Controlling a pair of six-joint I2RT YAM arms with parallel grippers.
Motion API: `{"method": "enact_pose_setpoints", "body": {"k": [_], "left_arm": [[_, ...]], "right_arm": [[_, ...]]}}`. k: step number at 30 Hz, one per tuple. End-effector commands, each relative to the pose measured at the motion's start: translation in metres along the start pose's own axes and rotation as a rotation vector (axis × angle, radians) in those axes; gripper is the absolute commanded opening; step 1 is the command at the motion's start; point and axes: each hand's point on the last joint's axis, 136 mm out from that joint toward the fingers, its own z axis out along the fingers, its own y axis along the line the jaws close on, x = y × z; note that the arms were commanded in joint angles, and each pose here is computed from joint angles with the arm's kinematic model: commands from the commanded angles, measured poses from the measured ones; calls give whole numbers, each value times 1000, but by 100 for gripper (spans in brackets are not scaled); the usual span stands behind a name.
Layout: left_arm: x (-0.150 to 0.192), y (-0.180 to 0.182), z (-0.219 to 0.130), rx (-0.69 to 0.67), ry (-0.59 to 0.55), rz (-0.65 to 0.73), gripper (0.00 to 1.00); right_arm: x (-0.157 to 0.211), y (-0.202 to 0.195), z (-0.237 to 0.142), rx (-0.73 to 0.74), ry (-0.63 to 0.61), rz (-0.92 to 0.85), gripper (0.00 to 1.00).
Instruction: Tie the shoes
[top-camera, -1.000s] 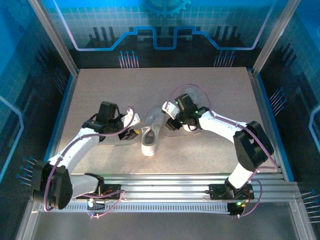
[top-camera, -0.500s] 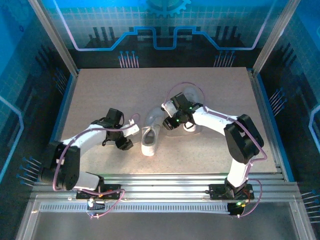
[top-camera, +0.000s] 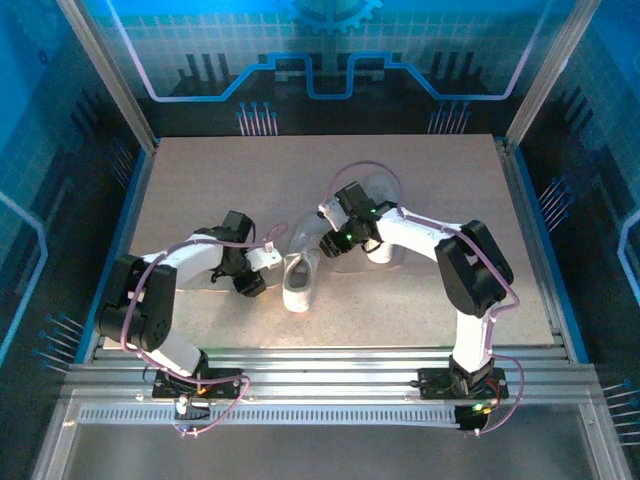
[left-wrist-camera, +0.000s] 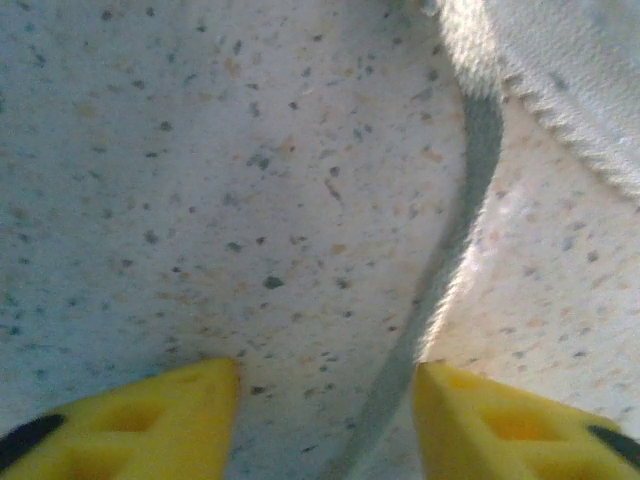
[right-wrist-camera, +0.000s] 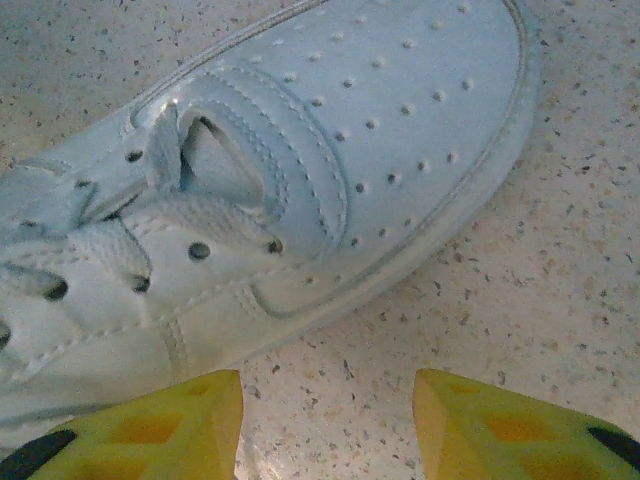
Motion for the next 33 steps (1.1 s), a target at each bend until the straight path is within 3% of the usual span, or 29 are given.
{"method": "enact_pose_setpoints", "body": {"k": [1,4,14,23,28,33], "left_arm": [[22,-19,2,79,102,-15,26],[19,-19,-6,64,78,-28,0],[0,5,-90,-137,-230,-142,0],[-26,3,-154,-196,-467,-149,0],[-54,0,-191,-165,-609,-153,0],[-75,-4,-222,-136,-711,-150,0]], "right_arm": [[-8,5,1,-44,1,-4,48],[-18,11,4,-87,-23,-48,48],[-57,40,4,-238,-100,-185,49],[-79,43,-42,-116,-204,-279,51],[-82,90,-63,-206,-294,-392,51],[-83,142,-59,-311,-336,-500,51]]}}
